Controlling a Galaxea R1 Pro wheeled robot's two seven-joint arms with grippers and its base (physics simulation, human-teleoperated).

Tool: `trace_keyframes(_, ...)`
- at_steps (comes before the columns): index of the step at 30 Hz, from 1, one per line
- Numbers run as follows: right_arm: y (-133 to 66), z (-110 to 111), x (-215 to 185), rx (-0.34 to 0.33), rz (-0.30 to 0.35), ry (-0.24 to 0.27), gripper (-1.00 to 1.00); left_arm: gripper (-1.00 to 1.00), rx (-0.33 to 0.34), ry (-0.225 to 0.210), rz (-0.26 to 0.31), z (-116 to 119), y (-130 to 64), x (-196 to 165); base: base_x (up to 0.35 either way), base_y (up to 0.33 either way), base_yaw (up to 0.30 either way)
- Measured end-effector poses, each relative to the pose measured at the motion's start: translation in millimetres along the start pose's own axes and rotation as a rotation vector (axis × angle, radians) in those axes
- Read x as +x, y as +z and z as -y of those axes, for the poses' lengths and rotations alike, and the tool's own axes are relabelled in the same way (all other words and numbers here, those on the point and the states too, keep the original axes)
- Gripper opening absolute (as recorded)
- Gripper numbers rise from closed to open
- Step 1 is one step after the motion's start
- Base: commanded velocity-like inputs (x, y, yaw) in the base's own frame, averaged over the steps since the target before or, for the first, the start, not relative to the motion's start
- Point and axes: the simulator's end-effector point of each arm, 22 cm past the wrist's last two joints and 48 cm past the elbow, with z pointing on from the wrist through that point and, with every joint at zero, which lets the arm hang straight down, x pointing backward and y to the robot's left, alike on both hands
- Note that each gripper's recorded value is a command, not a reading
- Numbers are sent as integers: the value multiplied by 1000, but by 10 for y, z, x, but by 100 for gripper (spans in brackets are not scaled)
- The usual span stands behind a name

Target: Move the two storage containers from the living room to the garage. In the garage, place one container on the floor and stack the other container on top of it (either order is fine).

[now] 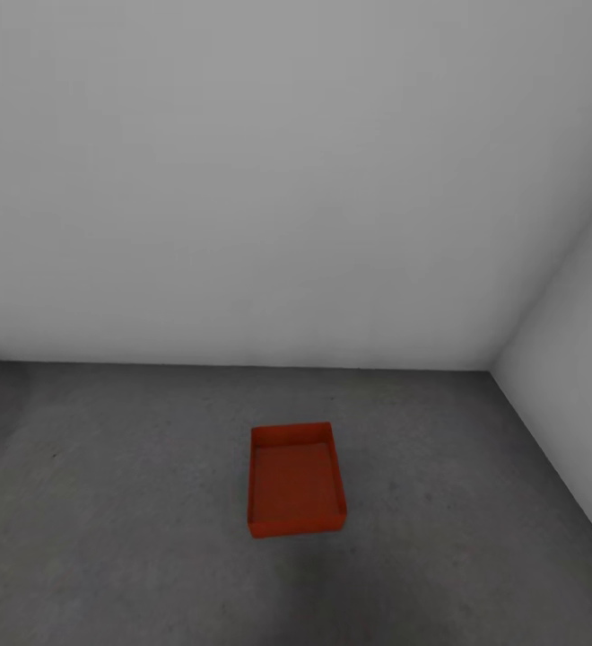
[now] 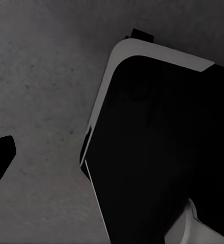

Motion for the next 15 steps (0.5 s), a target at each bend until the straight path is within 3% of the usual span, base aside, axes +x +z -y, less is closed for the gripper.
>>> trace_keyframes(15,-17,2,-81,2,21,1,100,100,0,2,-2,-37,-23,95,0,0,0)
